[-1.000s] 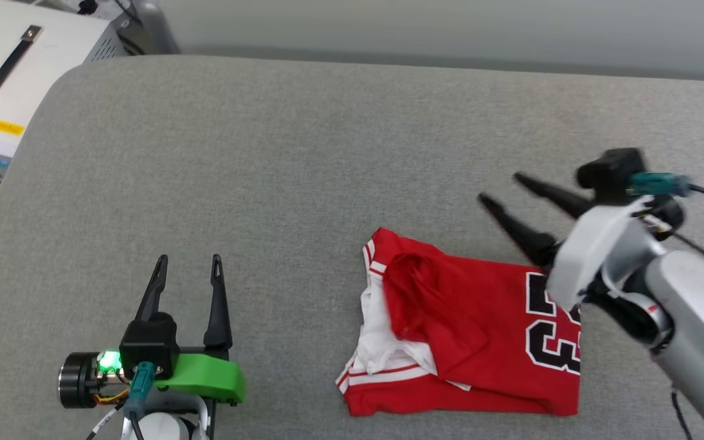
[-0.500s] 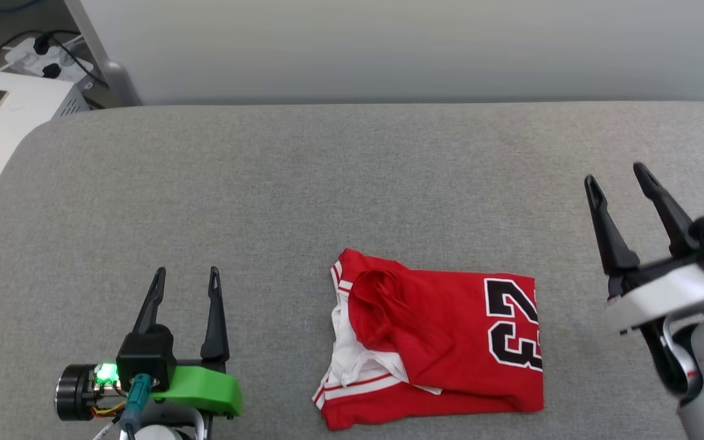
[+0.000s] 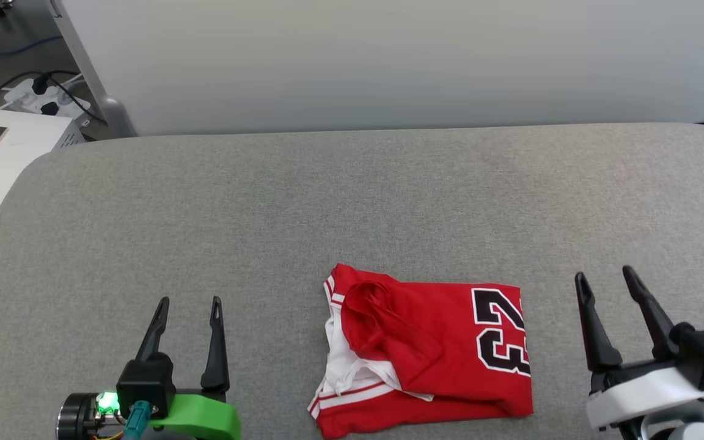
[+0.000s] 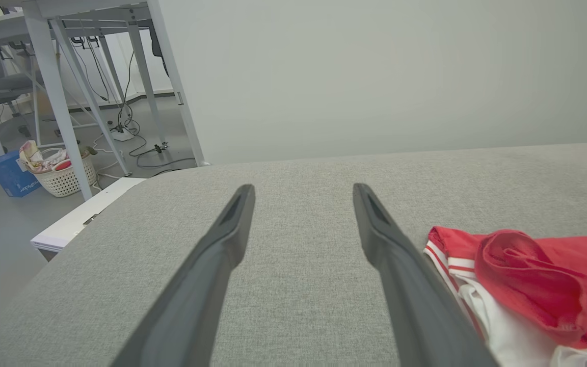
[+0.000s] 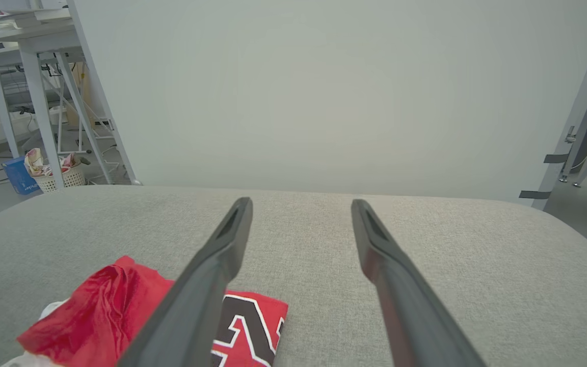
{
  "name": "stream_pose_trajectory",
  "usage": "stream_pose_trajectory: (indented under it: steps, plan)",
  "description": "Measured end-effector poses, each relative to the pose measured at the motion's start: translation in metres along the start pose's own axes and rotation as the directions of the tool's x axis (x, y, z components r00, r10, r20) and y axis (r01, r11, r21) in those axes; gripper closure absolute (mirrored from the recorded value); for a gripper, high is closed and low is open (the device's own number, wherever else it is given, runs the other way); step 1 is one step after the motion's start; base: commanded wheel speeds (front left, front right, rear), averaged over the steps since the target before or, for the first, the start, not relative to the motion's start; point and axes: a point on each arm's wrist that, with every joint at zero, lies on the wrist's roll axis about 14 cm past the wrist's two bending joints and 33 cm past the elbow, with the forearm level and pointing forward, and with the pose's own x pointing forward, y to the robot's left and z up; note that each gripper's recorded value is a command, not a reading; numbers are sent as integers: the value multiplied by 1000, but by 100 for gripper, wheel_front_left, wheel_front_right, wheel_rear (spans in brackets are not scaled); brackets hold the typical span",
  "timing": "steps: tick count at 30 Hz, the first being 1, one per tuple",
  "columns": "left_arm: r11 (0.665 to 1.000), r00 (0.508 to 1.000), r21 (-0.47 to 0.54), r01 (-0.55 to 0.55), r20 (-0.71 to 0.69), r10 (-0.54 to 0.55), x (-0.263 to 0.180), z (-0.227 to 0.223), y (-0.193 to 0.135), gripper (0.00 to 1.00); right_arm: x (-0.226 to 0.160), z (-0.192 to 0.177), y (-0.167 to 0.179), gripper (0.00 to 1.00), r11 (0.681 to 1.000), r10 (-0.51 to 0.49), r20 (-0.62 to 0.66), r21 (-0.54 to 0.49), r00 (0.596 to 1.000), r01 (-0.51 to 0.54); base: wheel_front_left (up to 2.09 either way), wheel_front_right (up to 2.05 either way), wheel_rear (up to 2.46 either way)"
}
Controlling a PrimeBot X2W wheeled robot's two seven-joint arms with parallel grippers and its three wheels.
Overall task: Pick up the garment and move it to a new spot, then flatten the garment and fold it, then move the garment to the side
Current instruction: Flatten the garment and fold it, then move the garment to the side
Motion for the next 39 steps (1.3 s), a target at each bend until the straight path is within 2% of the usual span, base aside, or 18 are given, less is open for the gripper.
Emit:
stream_pose_trajectory:
  steps: [13,21,23,28,30,31,34,36,39]
  plan:
    - [1000,1000,-9,-8,-8,7,-7,-2,3,0,-20,-23,0,0,999,-31,-75,19,997,33,0,0,0]
    - [1000,1000,-11,-5,-9,5,-9,-2,4,0,-19,-23,0,0,1000,-26,-76,10,997,27,0,0,0]
    - [1000,1000,-11,-6,-12,6,-9,-3,4,0,-13,-14,-3,0,1000,-18,-49,-10,999,18,0,0,0]
    - [1000,1000,-12,-7,-28,7,-8,-8,4,0,26,33,-11,0,996,36,80,-81,996,-29,0,0,0]
    - [1000,999,-13,-10,-35,9,-7,-10,5,0,43,39,-10,0,993,74,35,-95,997,-71,0,0,0]
    - [1000,999,-13,-12,-38,11,-7,-11,5,0,49,30,-9,0,992,91,-48,-79,995,-95,0,0,0]
    - [1000,999,-13,-18,-51,18,-7,-15,7,0,53,1,-7,0,988,142,-286,-18,948,-153,0,0,0]
    - [1000,998,-14,-24,-59,23,-6,-18,9,0,49,-18,-7,0,984,172,-433,36,885,-174,0,0,0]
    - [999,997,-15,-30,-67,29,-4,-21,10,0,34,-47,-7,0,975,220,-615,130,757,-178,0,0,0]
